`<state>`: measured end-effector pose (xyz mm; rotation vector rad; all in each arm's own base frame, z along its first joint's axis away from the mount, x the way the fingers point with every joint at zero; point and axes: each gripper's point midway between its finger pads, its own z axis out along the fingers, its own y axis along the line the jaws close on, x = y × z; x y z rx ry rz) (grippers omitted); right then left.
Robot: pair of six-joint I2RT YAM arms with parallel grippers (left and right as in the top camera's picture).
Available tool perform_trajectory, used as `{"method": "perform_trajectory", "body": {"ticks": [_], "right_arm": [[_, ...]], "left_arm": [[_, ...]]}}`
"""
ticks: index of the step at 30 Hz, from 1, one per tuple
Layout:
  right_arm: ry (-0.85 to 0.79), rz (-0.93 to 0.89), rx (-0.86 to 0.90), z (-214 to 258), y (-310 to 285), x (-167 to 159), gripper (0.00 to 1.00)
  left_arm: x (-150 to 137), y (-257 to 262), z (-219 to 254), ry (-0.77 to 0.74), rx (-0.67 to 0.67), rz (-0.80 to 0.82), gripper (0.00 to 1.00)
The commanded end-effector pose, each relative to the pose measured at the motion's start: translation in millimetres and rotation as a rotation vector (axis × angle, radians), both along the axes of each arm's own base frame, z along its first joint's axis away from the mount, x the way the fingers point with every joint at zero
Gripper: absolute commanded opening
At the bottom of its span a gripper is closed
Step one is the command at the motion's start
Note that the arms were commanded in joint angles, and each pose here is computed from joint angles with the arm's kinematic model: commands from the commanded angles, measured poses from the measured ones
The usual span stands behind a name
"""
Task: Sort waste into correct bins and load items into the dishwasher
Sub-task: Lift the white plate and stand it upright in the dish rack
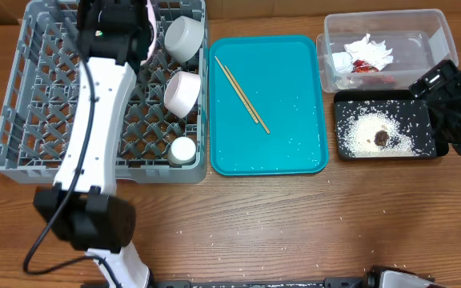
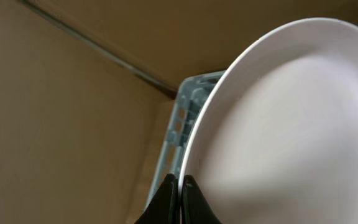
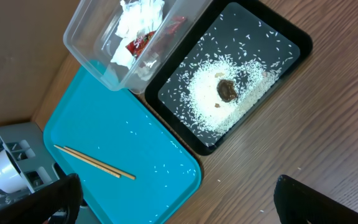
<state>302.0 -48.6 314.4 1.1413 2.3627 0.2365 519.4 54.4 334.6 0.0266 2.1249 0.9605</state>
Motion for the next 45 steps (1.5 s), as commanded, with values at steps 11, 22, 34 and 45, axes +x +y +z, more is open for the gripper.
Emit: {"method": "perform_trajectory", "body": {"ticks": [11, 22, 34, 45], "right_arm": [[-0.021, -0.013, -0.009, 6.6, -2.6, -0.6, 1.0], [-0.021, -0.013, -0.009, 6.6, -2.7, -0.6, 1.0], [-0.021, -0.013, -0.009, 6.6, -2.6, -0.6, 1.0], [-0.021, -0.013, -0.009, 6.6, -2.7, -0.6, 1.0]], "left_arm": [[47.7, 8.2, -64.1, 0.096, 0.188, 0.075, 0.04], [59.7, 0.0, -93.9, 0.068, 0.092, 0.065, 0.04], [67.6, -13.4, -118.9, 0.057, -0.034, 0.025, 0.04], [64.3, -21.1, -133.6, 0.069, -0.133, 0.017, 0.04]]}}
